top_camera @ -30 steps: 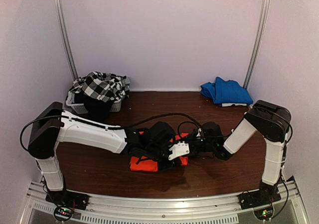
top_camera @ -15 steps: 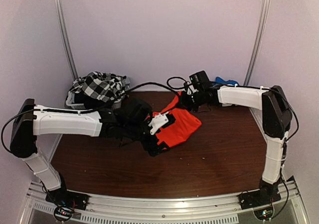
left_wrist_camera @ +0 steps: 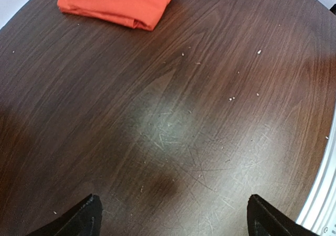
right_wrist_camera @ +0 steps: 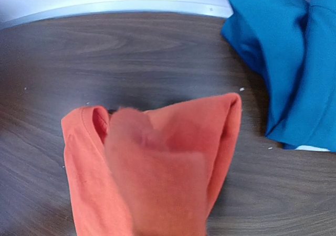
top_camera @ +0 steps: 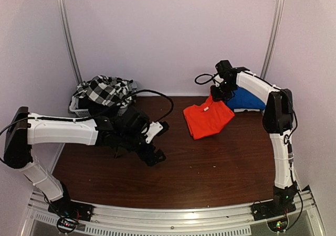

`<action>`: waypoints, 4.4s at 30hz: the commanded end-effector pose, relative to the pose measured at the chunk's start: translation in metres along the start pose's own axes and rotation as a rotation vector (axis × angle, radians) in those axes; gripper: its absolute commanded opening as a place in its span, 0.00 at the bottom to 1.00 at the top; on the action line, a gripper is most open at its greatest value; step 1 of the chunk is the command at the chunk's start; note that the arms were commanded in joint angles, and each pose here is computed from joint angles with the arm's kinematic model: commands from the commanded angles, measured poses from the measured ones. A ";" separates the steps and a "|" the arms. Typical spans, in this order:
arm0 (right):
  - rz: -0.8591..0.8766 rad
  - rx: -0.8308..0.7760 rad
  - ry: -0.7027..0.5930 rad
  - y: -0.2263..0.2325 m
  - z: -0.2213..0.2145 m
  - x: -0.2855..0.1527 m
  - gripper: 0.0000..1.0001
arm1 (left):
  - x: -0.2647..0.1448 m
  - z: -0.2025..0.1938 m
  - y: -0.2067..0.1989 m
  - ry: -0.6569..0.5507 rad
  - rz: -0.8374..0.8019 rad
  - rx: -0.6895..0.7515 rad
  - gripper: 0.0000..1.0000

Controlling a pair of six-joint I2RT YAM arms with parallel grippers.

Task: Fold and stack the mixed laundry pile
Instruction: Place the square-folded T-shirt at the corner of the board, then pick up the crumpled shirt from the bin, then place the crumpled shirt at the center of the board.

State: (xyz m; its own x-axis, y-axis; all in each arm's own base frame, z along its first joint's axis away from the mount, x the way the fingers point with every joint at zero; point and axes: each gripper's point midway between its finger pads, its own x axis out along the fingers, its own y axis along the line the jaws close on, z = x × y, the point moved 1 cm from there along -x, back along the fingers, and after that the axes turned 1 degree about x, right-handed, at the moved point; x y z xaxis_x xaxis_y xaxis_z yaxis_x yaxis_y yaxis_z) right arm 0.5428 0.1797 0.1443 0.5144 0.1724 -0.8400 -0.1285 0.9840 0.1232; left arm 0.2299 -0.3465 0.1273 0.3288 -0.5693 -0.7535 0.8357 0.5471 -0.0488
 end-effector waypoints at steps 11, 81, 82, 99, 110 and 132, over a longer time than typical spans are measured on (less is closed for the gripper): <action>-0.155 0.051 -0.251 -0.104 0.090 -0.058 0.00 | 0.006 -0.014 0.003 0.063 0.016 -0.014 0.98; 0.002 0.178 -0.519 -0.134 0.101 -0.182 1.00 | -0.208 0.078 0.401 -0.210 0.758 -0.698 0.98; 0.042 0.156 -0.509 -0.114 0.096 -0.180 1.00 | -0.203 0.065 0.412 -0.185 0.772 -0.736 0.98; 0.392 0.089 -0.274 0.067 -0.027 -0.136 0.99 | -0.137 0.038 0.478 -0.205 0.673 -0.808 0.29; 0.488 0.182 -0.254 0.089 -0.037 -0.137 0.97 | -0.251 0.184 0.413 -0.699 0.443 -0.624 0.00; 0.467 0.208 -0.345 0.073 -0.063 -0.185 0.99 | -0.379 0.358 0.127 -1.176 -0.378 -0.345 0.00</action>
State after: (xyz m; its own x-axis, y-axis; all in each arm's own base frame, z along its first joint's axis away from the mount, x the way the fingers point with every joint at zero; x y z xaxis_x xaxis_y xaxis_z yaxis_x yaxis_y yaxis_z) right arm 0.3952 0.2267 0.2692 0.6633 0.5845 -0.4674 -0.2575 0.7647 0.5908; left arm 0.4134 -0.2585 0.6180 0.5791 -0.7620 0.2898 0.7789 0.4122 -0.4726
